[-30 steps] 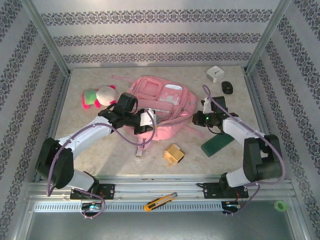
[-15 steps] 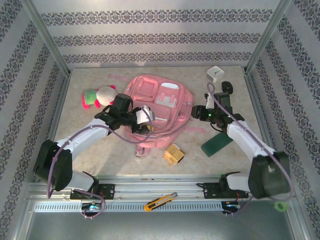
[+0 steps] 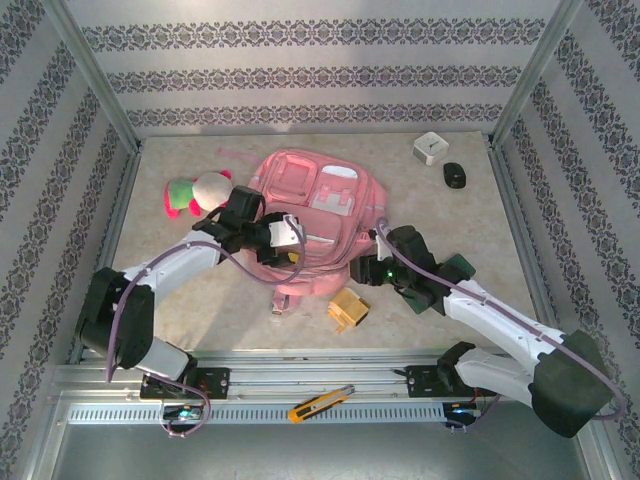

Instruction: Pack the student bag

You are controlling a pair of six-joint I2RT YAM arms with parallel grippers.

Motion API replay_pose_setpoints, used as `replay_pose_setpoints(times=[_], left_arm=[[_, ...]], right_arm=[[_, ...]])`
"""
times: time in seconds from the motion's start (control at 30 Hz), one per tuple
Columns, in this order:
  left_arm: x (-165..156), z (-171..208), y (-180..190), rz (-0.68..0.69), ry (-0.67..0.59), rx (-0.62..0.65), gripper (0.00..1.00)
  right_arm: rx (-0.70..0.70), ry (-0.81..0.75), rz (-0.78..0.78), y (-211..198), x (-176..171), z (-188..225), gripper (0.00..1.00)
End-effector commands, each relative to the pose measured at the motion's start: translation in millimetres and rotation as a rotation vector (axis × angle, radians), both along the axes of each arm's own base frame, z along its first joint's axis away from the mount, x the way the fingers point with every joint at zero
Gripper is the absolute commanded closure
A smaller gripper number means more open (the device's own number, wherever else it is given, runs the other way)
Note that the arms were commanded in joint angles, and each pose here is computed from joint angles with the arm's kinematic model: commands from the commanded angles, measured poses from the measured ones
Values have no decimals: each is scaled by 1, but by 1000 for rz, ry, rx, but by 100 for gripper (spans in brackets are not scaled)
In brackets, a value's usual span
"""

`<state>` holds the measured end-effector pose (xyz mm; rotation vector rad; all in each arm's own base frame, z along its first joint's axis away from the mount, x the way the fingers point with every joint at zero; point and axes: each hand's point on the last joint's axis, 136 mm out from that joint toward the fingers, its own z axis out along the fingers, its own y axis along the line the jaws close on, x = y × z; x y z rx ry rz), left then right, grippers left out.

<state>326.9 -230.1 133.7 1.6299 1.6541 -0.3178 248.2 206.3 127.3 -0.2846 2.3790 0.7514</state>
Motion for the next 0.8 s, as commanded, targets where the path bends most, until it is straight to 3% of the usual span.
replay_pose_setpoints(times=[0.0,0.23,0.57,0.77], left_arm=[[10,-1,0,-49,-47,71,27],[14,-17,-9,-121,-9,106,26],[-17,-22,-7,-243,126,140,23],[12,-50,-3,-191,64,245,24]], right_arm=[[19,-82,-30,2,11,12,56],[0,-100,-38,-1,16,12,55],[33,-81,-47,-6,25,14,54],[45,-102,-26,-3,30,19,54]])
